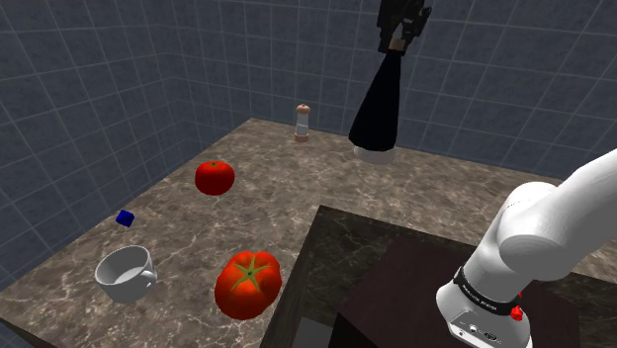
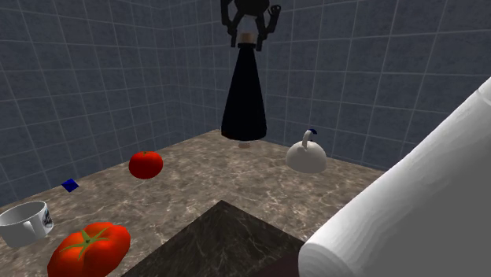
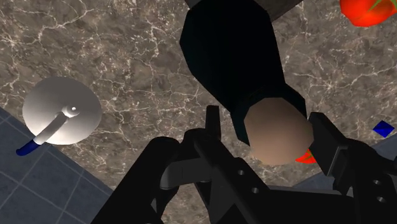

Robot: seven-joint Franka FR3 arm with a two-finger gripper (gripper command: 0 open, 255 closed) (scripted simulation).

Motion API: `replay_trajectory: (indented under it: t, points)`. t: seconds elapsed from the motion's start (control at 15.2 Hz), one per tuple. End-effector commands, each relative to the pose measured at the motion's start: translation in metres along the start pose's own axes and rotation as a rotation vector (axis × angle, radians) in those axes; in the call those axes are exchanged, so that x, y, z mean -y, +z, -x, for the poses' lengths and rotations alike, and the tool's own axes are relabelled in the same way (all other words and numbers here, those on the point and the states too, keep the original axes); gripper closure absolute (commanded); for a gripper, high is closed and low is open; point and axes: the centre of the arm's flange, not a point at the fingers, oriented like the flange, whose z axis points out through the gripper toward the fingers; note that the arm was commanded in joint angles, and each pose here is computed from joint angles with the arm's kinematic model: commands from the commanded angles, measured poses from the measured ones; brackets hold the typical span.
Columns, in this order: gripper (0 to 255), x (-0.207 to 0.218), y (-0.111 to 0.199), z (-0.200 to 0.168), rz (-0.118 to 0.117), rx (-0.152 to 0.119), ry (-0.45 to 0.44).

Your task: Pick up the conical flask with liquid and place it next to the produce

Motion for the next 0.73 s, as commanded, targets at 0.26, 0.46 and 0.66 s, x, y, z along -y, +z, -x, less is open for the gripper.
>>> replay_trajectory:
  t: [0.26,0.46,0.66]
  points:
    - [255,0.071,0.024,0.023,0.000,-0.002,0.001]
    - [255,0.107,0.037,0.035,0.000,-0.002,0.001]
    - [255,0.143,0.049,0.047,0.000,-0.002,0.001]
